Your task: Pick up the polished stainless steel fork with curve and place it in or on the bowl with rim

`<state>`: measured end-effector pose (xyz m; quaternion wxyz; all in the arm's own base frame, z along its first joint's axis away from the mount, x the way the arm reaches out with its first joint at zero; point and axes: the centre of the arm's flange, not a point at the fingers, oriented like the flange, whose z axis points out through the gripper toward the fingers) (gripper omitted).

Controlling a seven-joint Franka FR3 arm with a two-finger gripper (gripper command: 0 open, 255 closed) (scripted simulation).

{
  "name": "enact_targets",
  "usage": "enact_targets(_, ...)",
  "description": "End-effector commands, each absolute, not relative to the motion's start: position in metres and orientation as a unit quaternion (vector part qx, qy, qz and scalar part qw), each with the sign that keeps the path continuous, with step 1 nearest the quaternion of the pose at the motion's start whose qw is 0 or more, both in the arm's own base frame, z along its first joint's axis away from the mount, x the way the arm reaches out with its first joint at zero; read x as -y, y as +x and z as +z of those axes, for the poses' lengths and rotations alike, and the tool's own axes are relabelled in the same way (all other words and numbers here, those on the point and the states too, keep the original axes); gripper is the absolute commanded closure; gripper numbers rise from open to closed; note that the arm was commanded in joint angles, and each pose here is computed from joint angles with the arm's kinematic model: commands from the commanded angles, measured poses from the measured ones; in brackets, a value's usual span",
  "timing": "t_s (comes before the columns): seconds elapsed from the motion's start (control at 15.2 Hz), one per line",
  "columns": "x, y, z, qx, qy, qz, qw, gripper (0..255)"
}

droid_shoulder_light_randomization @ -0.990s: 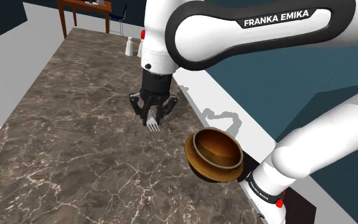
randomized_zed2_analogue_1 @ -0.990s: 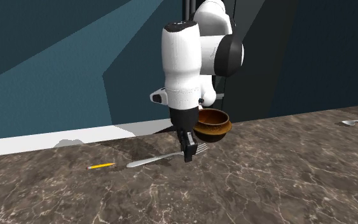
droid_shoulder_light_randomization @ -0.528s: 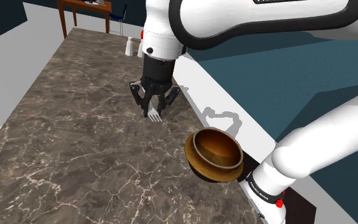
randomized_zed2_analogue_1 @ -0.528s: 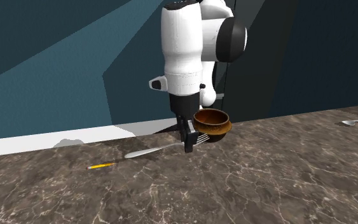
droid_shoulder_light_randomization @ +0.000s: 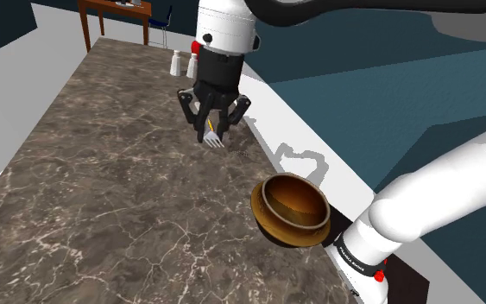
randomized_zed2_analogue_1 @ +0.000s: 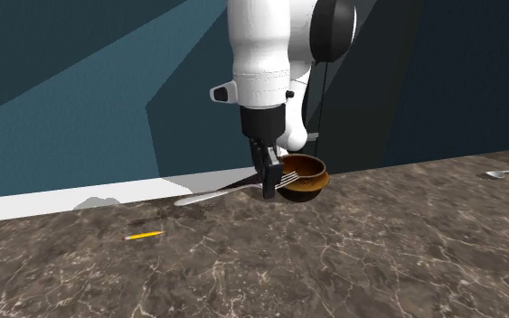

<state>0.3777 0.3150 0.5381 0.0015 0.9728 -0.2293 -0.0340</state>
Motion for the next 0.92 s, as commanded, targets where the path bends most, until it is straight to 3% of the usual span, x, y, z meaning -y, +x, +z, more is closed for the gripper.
enact_targets(0.0, -0.315, 0.378, 0.548, 0.229, 0.973, -0.034, 0.002, 255)
enact_targets(0.4, -0.315, 0.378, 0.577, 0.229, 0.973, -0.034, 0.002, 255)
enact_targets(0.86, -0.287, 0.290, 0.578, 0.229, 0.973, -0.034, 0.002, 255)
